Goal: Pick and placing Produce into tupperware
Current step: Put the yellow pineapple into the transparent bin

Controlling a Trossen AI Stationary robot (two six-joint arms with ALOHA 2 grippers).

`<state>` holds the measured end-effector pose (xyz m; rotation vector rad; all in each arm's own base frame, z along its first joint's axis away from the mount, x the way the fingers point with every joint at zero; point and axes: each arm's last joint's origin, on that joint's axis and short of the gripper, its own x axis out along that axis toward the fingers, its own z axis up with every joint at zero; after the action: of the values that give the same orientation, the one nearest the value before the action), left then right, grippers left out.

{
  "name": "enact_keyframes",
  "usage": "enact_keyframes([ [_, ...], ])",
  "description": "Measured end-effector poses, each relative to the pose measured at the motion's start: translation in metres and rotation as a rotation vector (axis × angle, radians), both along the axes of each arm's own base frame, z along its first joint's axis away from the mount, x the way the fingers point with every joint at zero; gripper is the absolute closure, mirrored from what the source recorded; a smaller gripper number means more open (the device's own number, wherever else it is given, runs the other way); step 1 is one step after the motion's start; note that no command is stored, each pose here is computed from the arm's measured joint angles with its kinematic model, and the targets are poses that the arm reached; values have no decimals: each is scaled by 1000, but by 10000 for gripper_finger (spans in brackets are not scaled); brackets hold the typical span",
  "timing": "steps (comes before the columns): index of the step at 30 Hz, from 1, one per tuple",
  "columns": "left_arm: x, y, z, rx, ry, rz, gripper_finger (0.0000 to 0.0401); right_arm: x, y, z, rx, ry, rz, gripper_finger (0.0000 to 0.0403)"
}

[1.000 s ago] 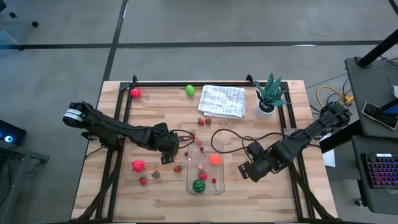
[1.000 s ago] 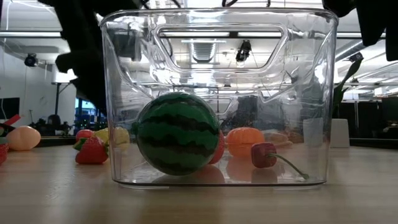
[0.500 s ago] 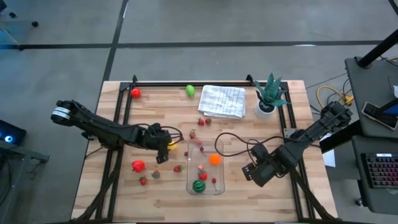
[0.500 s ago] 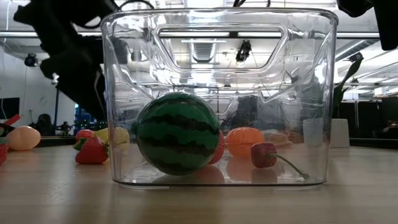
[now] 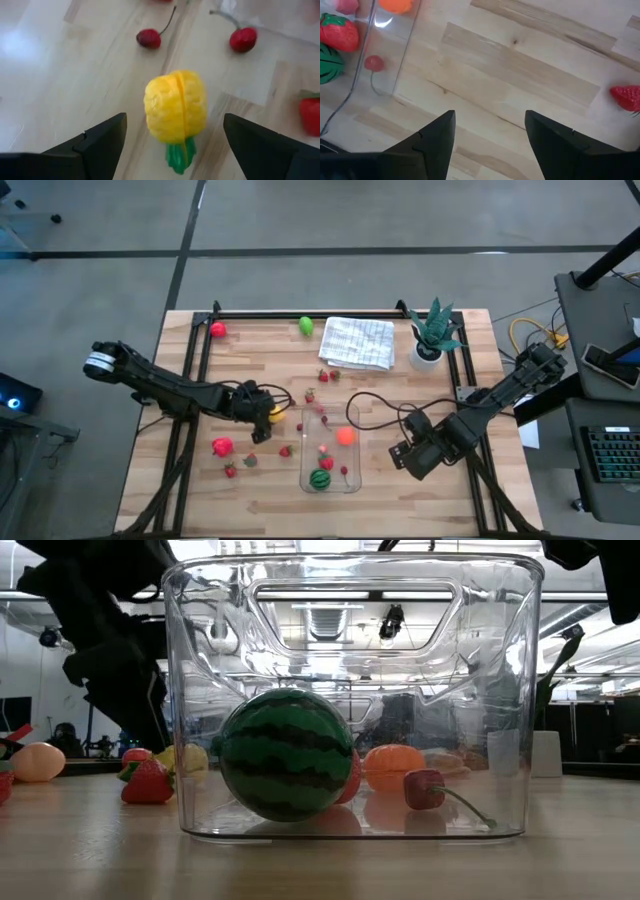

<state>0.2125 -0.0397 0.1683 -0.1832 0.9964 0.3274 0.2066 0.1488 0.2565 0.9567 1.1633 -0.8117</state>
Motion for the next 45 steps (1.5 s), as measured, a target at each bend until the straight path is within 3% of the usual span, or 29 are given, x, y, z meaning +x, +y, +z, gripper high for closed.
enact_keyframes([
  [11,8,7,-4,0,-89,51,81,0,0,0,6,-1,-26,170],
  [18,14,7,-26,-4,22,47,81,0,0,0,7,-1,-33,172],
  [25,18,5,-32,-37,46,56,83,0,0,0,8,-1,-35,173],
  [45,21,5,-27,-46,-5,44,205,0,0,0,5,3,-33,177],
])
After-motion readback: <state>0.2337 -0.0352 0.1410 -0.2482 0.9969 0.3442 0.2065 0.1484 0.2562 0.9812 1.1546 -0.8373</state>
